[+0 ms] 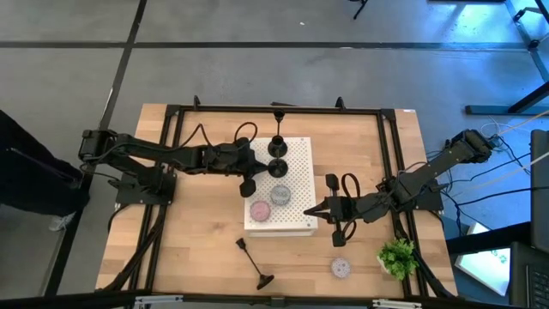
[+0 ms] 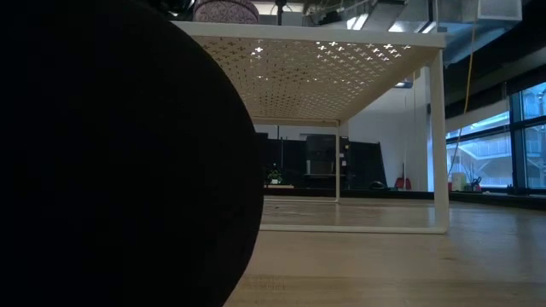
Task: Pick & Place candle stick holders
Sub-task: Put the red patterned scented candle on the shelf
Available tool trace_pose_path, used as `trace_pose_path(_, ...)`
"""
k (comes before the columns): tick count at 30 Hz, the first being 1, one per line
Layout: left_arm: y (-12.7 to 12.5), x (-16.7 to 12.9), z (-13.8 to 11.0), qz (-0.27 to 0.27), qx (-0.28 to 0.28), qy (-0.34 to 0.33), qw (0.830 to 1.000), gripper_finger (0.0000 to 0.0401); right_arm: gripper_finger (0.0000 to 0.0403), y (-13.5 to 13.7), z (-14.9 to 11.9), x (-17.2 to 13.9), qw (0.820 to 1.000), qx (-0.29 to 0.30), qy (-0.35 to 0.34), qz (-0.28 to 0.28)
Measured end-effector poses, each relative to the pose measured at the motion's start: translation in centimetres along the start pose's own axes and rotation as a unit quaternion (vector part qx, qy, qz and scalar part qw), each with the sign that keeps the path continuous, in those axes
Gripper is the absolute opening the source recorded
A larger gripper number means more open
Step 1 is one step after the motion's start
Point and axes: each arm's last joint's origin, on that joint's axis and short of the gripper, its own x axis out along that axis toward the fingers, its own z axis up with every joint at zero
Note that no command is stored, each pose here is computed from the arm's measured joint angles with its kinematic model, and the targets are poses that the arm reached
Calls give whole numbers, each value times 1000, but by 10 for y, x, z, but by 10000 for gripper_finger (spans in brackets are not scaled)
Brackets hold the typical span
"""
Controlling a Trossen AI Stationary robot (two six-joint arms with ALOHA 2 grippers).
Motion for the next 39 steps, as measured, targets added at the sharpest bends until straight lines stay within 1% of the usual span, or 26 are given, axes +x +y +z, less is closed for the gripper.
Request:
trace_pose_path(27, 0, 0, -1, -1, 1, 7, 1000, 2, 0, 0, 0, 0, 1000, 0, 0, 0)
trace_pose_path(39, 0, 4, -4, 3, 2, 13, 1000, 2, 0, 0, 0, 0, 1000, 1, -1, 1)
